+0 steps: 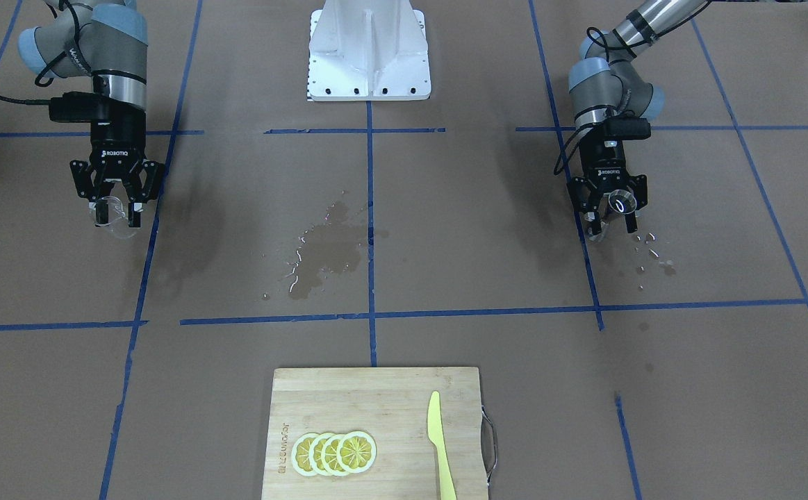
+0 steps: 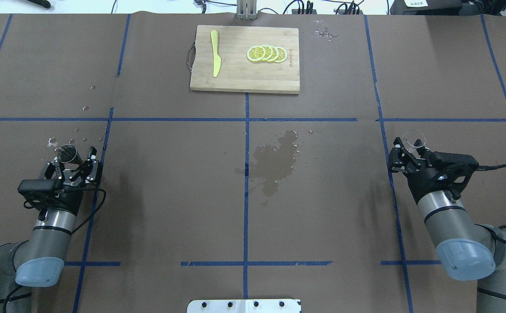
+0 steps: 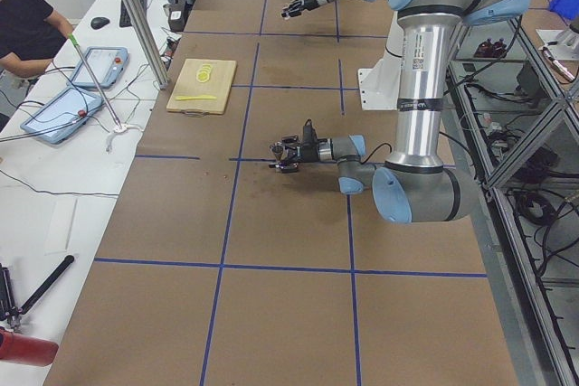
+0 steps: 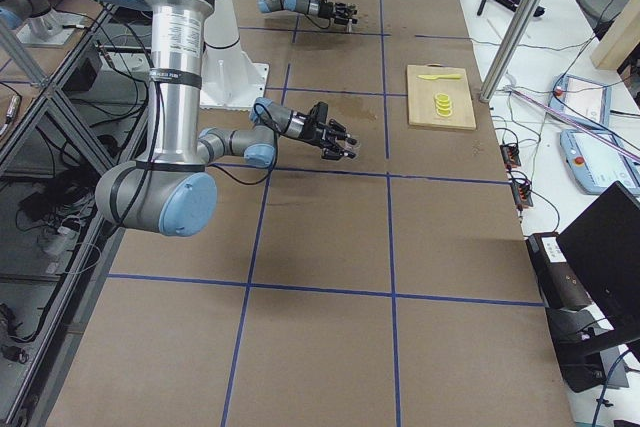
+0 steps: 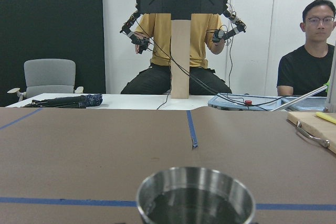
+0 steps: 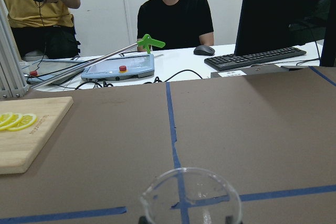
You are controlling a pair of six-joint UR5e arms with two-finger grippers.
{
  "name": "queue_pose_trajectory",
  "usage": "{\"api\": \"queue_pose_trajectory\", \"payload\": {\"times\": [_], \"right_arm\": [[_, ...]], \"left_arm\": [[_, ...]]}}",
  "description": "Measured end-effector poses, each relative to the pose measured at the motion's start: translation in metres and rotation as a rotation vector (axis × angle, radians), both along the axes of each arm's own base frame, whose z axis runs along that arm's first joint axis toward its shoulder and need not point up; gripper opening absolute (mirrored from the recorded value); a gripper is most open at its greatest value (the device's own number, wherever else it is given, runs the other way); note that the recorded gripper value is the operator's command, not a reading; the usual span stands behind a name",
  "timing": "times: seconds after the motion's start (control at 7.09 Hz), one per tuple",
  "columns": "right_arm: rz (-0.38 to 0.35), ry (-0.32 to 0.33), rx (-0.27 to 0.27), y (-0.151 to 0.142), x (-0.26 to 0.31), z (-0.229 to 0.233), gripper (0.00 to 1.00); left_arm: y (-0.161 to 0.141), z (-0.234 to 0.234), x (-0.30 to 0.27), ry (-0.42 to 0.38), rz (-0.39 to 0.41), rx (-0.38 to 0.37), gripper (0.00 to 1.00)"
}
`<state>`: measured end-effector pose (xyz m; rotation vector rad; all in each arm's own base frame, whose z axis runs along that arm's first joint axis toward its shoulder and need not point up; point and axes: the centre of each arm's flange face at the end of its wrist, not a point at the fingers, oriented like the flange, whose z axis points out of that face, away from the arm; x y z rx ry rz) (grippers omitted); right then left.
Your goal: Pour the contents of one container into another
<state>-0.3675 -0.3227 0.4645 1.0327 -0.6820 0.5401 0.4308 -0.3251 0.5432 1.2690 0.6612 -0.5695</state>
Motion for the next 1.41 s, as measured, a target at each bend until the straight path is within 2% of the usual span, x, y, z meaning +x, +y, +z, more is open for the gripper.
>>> {"api": "queue_pose_trajectory", "payload": {"times": [0.42,1.13,1.41], "right_arm": [[0.015,-0.008,-0.001,0.003,-0.005,0.008,0.0],[0.034,-0.011,0.011,0.021,-0.022,0.031,0.0],[0.036,-0.007,0.015,0.024,-0.025,0.034,0.0]], "left_arm": [[0.003,-0.009,0.0,0.003,0.09,-0.026,1.0],[0.018,-0.016,-0.035,-0.019,0.232,-0.06,1.0],[0.031,-0.012,-0.062,-0.021,0.332,-0.102,1.0]]}}
